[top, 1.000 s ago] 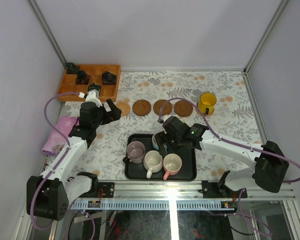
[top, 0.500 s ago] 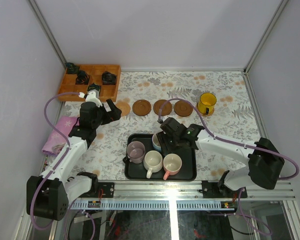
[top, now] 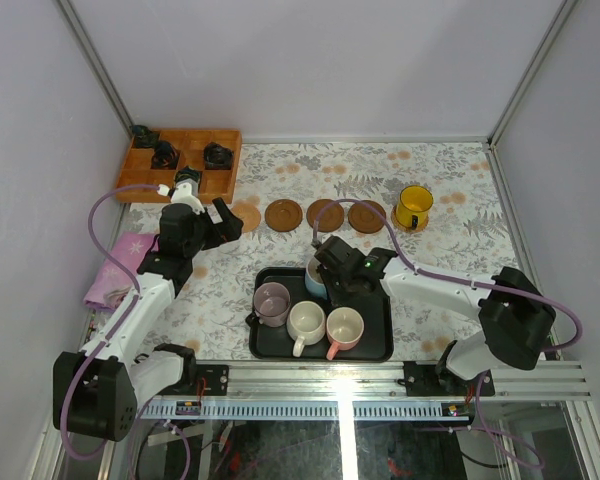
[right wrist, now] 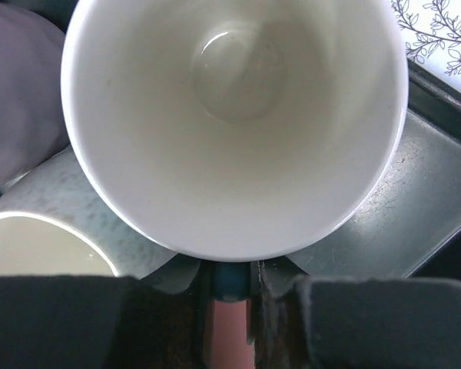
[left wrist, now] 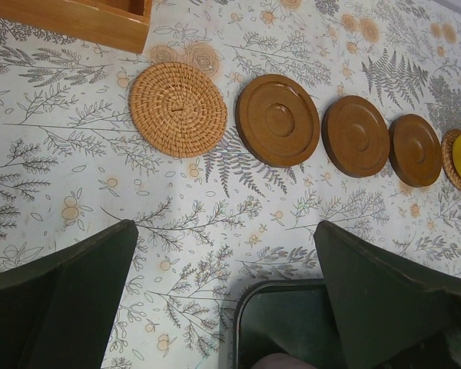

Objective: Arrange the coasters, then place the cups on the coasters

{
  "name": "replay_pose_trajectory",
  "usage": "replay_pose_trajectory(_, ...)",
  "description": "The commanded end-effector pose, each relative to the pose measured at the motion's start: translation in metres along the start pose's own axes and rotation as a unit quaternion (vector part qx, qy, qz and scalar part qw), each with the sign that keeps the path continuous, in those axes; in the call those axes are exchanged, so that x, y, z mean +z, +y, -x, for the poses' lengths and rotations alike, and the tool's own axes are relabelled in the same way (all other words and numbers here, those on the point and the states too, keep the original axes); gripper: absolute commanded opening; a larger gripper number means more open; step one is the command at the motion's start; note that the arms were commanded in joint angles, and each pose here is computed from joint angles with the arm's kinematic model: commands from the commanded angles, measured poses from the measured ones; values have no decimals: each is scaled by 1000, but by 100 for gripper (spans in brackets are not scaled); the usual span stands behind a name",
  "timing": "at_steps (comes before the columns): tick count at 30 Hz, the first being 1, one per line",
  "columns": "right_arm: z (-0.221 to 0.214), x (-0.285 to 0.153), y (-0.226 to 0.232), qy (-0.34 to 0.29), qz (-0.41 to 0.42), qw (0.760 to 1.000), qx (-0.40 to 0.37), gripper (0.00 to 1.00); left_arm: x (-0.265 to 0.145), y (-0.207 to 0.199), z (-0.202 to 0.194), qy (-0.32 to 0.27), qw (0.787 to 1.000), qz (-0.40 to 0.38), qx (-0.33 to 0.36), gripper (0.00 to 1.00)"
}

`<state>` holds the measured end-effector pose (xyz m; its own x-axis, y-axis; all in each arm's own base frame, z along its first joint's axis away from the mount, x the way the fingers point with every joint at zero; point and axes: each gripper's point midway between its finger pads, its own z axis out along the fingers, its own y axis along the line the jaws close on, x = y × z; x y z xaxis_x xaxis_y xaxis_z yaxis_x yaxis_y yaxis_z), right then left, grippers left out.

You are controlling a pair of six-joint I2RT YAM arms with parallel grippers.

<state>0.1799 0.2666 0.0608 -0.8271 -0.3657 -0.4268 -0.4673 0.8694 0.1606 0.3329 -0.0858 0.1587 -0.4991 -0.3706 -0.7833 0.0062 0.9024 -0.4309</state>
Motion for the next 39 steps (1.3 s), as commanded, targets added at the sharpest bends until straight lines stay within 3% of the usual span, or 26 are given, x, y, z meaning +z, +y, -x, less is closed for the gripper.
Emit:
replay_pose_trajectory(1,12,-6,5,-17,0,1000,-1,0,-3,-6,9,-15,1000,-9,1,100)
replay_pose_trajectory(8,40,-32,-1,-86,-21,996,9,0,-6,0,9,-23,1000,3,8,100)
replay_pose_trajectory(15,97,-72,-21,-197,-79,977,20,0,-20,23,26,-80,994,66,27,100)
replay_pose_trajectory(25,150,-75,-116,-225,-142,959,96,0,-33,39,45,-121,985,114,47,100)
replay_pose_trajectory(29,168,-75,-146,-227,-156,956,102,0,-38,63,49,-146,972,172,69,100)
replay_pose_trajectory(39,186,-79,-180,-230,-159,953,114,0,-27,115,12,-138,949,258,121,100)
